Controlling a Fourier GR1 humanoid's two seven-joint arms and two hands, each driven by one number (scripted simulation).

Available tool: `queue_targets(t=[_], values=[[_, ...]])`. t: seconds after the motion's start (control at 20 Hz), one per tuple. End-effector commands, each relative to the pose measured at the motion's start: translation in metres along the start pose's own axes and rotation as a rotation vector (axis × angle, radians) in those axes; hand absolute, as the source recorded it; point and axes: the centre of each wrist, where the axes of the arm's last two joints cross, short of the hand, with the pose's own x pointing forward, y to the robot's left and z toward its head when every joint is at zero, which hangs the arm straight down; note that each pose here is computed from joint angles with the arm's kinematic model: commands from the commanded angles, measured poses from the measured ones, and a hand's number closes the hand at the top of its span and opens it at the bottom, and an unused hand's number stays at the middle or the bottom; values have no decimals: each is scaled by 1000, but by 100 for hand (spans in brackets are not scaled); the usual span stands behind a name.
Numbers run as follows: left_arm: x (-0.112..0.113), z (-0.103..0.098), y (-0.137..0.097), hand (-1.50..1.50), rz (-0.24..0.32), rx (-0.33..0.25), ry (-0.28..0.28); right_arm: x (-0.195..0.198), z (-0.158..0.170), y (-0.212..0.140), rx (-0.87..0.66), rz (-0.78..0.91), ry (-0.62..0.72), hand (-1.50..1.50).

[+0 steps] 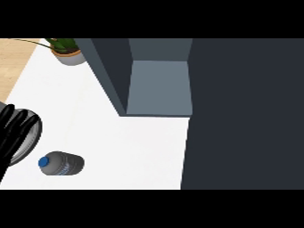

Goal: Pick up the bottled water, place it into the cabinet and close the cabinet

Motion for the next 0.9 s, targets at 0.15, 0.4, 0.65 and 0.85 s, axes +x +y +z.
queue_targets(t=[0.15, 0.4, 0.65, 0.85], values=[[35, 56, 48, -150, 140, -69, 62, 26, 22, 7, 91, -53, 53, -150], [63, 74, 56, -150, 161, -94, 93, 65, 15, 35, 77, -76, 38, -150], [66, 92, 62, -150, 166, -53, 123, 71, 21, 40, 88, -70, 29, -150], [45, 98, 86, -150, 127, -56, 170, 63, 17, 48, 94, -86, 45, -150]])
